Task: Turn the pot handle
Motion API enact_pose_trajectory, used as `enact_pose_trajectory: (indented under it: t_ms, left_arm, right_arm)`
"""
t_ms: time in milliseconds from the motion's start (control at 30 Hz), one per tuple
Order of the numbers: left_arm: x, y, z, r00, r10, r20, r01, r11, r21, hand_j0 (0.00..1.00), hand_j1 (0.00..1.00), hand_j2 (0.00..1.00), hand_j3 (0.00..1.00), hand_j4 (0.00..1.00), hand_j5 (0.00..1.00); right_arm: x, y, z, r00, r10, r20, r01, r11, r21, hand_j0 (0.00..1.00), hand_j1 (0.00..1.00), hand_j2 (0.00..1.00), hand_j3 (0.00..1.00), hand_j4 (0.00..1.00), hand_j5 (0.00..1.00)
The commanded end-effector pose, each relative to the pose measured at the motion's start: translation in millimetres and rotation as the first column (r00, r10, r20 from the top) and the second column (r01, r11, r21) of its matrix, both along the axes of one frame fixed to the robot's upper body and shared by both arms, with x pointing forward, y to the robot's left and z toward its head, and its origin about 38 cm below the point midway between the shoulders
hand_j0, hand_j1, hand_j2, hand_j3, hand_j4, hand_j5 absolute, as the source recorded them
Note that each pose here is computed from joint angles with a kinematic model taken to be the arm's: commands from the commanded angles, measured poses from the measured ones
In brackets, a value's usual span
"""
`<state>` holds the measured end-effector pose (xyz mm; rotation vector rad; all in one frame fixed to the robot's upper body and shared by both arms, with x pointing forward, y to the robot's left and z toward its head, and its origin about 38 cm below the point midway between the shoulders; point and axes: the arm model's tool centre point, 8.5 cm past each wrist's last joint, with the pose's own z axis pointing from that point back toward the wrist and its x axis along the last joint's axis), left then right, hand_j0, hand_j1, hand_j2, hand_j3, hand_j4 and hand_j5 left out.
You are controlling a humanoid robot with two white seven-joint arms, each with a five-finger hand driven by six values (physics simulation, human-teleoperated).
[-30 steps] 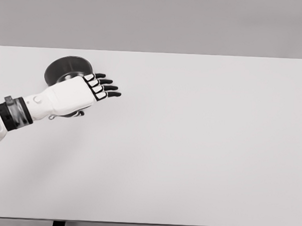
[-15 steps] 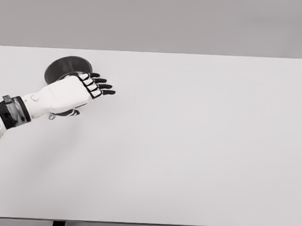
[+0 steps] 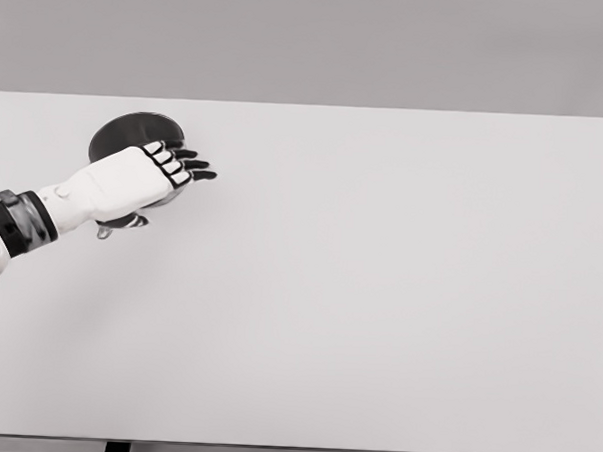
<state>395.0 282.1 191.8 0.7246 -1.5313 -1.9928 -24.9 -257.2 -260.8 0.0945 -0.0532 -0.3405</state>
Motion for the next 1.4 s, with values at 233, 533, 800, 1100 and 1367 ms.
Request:
enact_pose_trajectory:
  t_ms: [233, 533, 800, 1100, 1367]
  left_arm:
    - [2.9, 5, -1.5, 0.999, 0.032, -0.006, -0.032, 0.999, -0.002, 1.00, 1.00, 1.00, 1.00, 1.00, 1.00]
    - [2.7, 11, 0.6, 0.999, 0.038, -0.004, -0.038, 0.999, 0.013, 1.00, 1.00, 1.00, 1.00, 1.00, 1.00]
    - [2.1, 17, 3.0, 0.999, 0.044, -0.001, -0.044, 0.998, 0.035, 1.00, 1.00, 1.00, 1.00, 1.00, 1.00]
    - [2.0, 24, 6.4, 0.999, 0.053, 0.005, -0.053, 0.997, 0.054, 1.00, 1.00, 1.00, 1.00, 1.00, 1.00]
    - [0.6, 30, 8.4, 0.998, 0.065, 0.009, -0.066, 0.996, 0.057, 1.00, 1.00, 1.00, 1.00, 1.00, 1.00]
  right_arm:
    - [0.0, 0, 0.0, 1.000, 0.000, 0.000, 0.000, 1.000, 0.000, 1.00, 1.00, 1.00, 1.00, 1.00, 1.00]
    - [0.0, 0, 0.0, 1.000, 0.000, 0.000, 0.000, 1.000, 0.000, 1.00, 1.00, 1.00, 1.00, 1.00, 1.00]
    - [0.1, 0, 0.0, 1.000, 0.000, 0.001, 0.000, 1.000, 0.000, 1.00, 1.00, 1.00, 1.00, 1.00, 1.00]
    - [0.0, 0, 0.0, 1.000, 0.000, 0.000, 0.000, 1.000, 0.000, 1.00, 1.00, 1.00, 1.00, 1.00, 1.00]
    - [0.0, 0, 0.0, 1.000, 0.000, 0.000, 0.000, 1.000, 0.000, 1.00, 1.00, 1.00, 1.00, 1.00, 1.00]
